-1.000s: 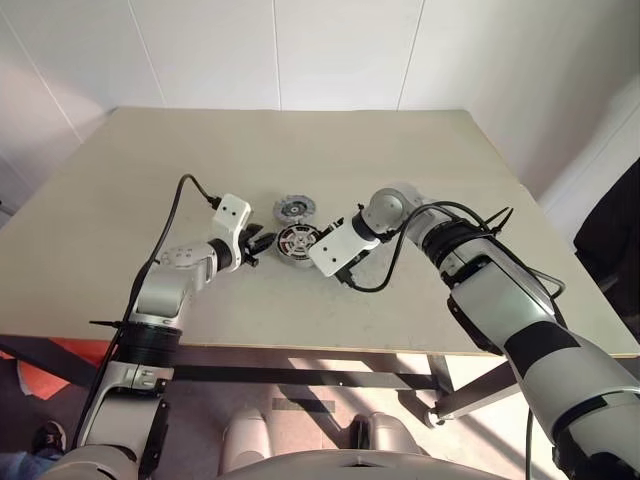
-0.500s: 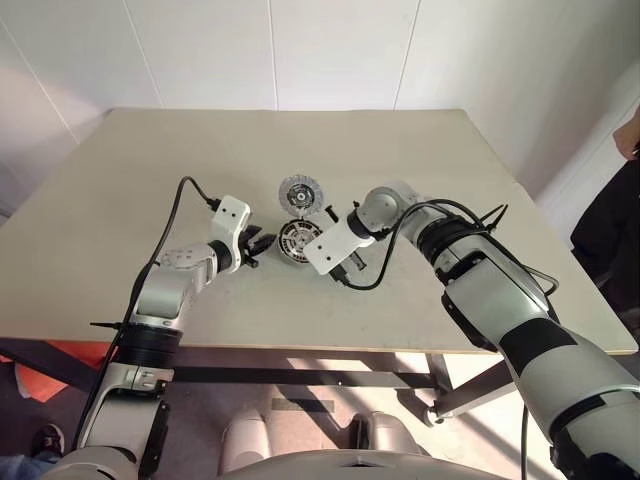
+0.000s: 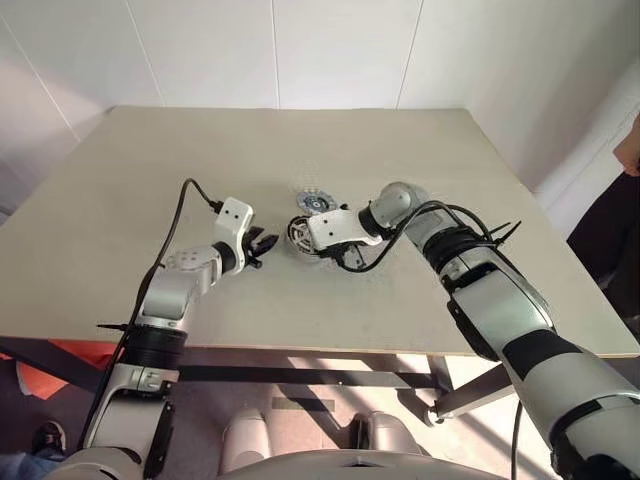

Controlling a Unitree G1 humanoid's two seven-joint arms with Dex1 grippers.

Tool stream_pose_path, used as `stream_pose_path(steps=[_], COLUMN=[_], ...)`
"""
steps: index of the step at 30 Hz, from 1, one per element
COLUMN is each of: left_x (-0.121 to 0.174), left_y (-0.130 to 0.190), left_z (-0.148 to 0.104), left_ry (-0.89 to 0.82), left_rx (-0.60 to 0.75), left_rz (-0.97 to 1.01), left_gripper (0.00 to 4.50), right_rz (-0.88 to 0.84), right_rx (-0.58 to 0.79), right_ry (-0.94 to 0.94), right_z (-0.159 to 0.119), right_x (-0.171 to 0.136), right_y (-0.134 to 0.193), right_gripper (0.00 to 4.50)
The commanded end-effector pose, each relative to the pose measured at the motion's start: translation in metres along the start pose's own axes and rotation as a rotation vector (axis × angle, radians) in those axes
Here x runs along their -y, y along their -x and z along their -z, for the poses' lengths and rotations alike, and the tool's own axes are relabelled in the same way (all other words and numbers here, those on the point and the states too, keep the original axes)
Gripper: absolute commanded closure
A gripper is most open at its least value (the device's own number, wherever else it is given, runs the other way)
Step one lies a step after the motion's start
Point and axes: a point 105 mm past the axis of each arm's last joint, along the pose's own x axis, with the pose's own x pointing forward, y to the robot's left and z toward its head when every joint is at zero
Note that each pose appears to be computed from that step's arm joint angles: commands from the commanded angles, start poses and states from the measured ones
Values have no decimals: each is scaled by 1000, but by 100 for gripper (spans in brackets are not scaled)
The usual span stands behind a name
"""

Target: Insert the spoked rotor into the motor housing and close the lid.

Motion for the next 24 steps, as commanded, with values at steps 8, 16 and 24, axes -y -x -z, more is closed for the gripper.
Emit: stream_pose_path(steps=[8,16,24], left_x=[2,3,-1], left_y=[4,3,19], left_z=[-4,-2,-17], left_ry=[5,5,7], left_rx=[42,38,138], left_rz=[-15,-17,-40], left_gripper=[244,244,244], right_rz=[65,40,113], right_rx=[110,185,133], right_ry=[-401,-707,-1037], right_z=[-38,-74,-69], right_x=[-9,-14,-4], right_y=[60,50,13], right_gripper=[449,449,449])
